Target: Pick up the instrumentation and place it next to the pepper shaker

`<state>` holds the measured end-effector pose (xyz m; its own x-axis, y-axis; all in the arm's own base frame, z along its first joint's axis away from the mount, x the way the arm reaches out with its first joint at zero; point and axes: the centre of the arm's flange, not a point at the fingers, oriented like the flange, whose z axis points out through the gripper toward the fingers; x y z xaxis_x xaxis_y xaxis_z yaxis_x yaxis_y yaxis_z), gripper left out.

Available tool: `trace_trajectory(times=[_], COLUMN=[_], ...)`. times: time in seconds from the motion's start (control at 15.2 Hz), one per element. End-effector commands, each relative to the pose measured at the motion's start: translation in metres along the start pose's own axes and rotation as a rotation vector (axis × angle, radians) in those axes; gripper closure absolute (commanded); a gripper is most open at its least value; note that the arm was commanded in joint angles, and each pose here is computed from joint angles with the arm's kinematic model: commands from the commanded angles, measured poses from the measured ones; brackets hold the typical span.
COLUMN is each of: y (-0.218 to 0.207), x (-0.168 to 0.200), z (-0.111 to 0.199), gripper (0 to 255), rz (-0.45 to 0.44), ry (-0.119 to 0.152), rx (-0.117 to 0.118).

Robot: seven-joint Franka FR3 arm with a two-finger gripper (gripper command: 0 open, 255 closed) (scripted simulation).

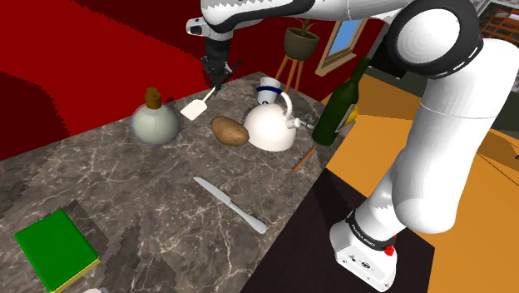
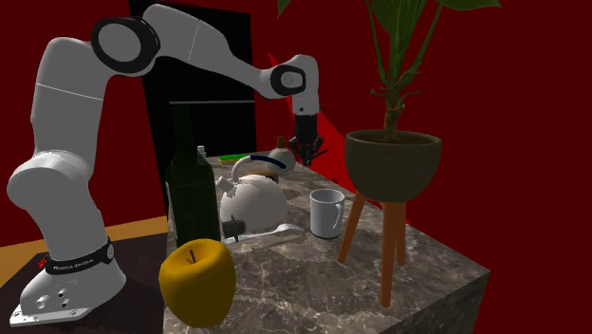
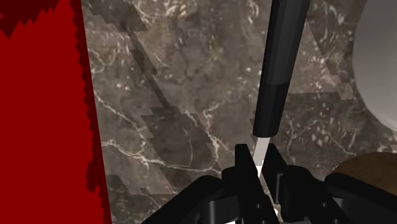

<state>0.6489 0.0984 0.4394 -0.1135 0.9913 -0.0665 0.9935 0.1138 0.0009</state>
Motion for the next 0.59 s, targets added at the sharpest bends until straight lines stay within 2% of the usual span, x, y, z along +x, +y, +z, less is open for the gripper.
trace_trajectory(times=[0.0,0.53], y=[0.0,0.0], x=[-0.001,-0.004], z=[-0.01,-0.052], gripper=[255,255], rz=[0.0,0.0], ry=[0.0,0.0], rx=[0.0,0.0])
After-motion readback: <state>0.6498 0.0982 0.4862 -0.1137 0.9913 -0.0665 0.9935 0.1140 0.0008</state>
